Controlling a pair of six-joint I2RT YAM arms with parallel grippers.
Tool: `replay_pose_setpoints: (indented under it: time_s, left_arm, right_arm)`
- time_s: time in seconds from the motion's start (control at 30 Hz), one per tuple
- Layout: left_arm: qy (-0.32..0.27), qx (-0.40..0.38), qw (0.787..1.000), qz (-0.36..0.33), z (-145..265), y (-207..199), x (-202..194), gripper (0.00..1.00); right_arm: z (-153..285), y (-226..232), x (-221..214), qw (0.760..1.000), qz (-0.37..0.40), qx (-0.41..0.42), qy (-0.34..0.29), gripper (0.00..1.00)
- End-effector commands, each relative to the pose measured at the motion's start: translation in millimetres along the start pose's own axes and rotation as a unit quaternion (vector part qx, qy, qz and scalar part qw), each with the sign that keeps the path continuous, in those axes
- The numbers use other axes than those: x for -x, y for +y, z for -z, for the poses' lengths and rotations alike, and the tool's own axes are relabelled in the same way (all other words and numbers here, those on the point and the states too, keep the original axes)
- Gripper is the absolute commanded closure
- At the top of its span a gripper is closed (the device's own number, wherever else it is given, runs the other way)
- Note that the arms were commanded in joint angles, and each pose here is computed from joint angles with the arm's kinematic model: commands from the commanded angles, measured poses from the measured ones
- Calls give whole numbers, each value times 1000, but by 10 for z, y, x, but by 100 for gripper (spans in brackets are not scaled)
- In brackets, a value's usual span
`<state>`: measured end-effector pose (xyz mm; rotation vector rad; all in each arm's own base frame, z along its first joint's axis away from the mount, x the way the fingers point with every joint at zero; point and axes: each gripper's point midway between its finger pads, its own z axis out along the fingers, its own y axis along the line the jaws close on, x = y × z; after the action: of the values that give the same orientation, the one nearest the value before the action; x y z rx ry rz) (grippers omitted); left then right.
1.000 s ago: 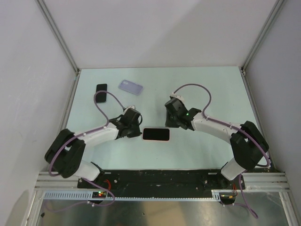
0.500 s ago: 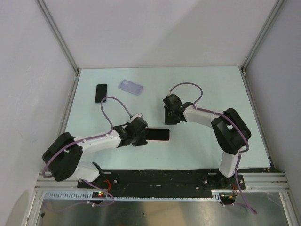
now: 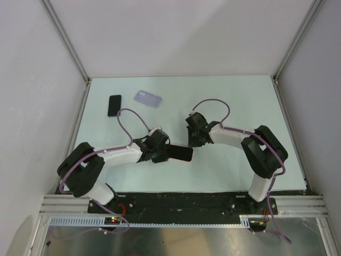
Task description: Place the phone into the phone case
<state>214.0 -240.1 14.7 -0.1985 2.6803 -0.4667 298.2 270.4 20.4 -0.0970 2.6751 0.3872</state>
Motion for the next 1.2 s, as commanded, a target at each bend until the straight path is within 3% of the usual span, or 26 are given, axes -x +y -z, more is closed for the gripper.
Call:
replay_pose_setpoints:
  time_s: [0.0,0.2,0.43,0.83,1.17]
  left_arm:
    - [-30,6,1000,6,-79,-28,340,100]
    - [-35,9,999,8,-216,-74,663,100]
    - [-27,-4,1000,-3,-284,-208,746,100]
    - [-25,-25,999,-4,58,-51,433,100]
    - [-10,-61,998,-16,207,-226,189,100]
  right_arm:
    - [196,43,-333,1000,16,14,17,78]
    - [408,120,-770,999,18,29,28,78]
    - [584,16,-618,1000,-7,18,-8,77]
    - [718,293,-580,997,4,78,-19,76]
    - [617,331,-703,998,13,69,0,77]
